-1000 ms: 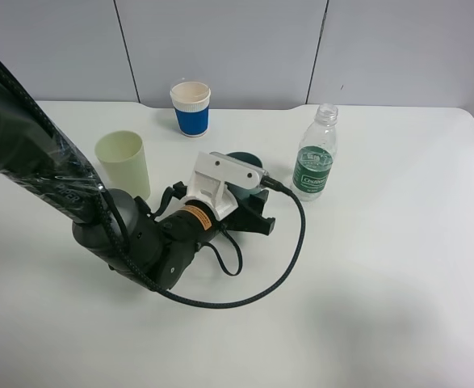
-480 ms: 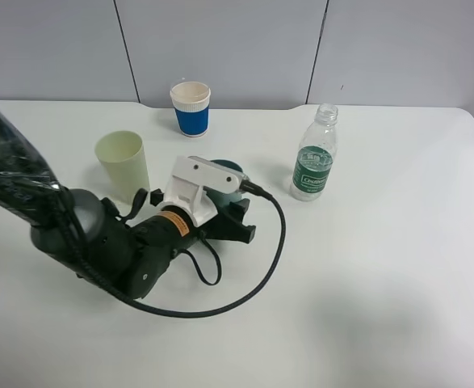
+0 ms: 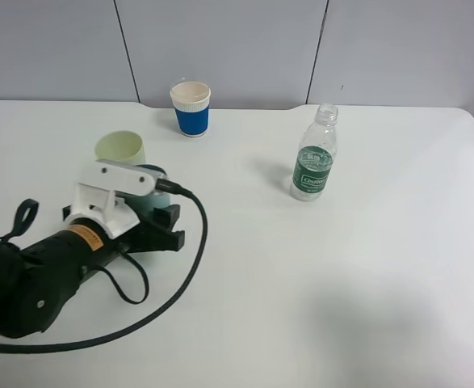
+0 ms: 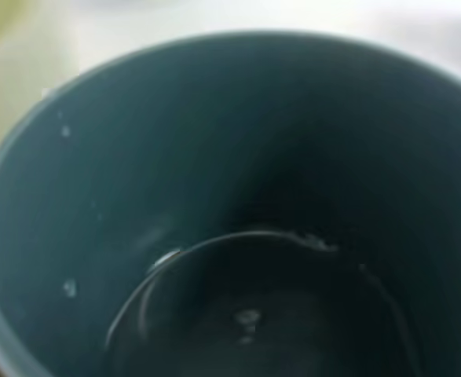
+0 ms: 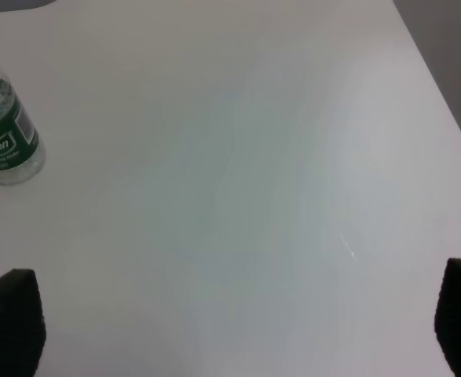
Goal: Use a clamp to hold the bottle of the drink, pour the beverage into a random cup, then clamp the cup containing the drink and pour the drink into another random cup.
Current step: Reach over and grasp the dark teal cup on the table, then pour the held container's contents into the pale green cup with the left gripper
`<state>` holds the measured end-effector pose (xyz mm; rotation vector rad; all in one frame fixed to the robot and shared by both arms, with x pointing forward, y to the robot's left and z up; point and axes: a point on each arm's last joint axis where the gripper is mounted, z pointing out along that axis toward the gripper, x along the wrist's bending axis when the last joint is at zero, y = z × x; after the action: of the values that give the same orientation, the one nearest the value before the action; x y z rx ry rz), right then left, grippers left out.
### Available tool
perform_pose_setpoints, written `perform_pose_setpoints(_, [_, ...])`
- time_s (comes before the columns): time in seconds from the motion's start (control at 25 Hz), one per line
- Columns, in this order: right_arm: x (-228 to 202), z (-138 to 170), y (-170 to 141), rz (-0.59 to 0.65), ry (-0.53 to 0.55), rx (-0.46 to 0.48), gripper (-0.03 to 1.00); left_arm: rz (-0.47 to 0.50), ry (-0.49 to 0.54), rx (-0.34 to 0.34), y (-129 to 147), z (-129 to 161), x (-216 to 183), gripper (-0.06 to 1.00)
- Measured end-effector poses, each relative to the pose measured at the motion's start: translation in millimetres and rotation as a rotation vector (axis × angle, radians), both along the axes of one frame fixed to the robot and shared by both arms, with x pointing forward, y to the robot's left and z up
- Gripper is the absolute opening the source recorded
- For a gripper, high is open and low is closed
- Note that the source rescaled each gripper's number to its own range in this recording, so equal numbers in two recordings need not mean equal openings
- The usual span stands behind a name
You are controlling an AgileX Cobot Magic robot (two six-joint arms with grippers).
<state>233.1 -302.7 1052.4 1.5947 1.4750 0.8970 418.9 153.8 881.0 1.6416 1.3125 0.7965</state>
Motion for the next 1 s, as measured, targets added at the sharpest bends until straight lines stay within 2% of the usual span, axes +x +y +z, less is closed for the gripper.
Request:
perform_pose_setpoints(0.12, [0.0,0.0,0.0,0.000,0.000,0.000,1.00,0.090,0.002,0.005,19.2,3.3,-7.9,0.01])
perform_pose_setpoints(0.24, [0.0,0.0,0.0,0.000,0.000,0.000,1.00,0.148,-0.013,0.039,33.8,7.1,-13.7,0.01])
perform_pose_setpoints(0.36, [0.0,0.0,0.0,0.000,0.000,0.000,1.00,0.169,-0.061,0.128,43.8,13.1,-16.0,0.01])
perform_pose_setpoints(0.48, [0.0,0.0,0.0,0.000,0.000,0.000,1.00,0.180,-0.126,0.246,49.8,19.8,-15.1,0.01])
perform_pose_setpoints(0.6, [0.0,0.0,0.0,0.000,0.000,0.000,1.00,0.185,-0.167,0.304,52.5,23.7,-14.5,0.01])
perform_pose_setpoints(0.76, [0.0,0.0,0.0,0.000,0.000,0.000,1.00,0.188,-0.173,0.310,52.8,24.3,-14.4,0.01])
perform_pose_setpoints(1.0, [0.0,0.0,0.0,0.000,0.000,0.000,1.00,0.221,-0.169,0.239,54.5,24.7,-12.8,0.01])
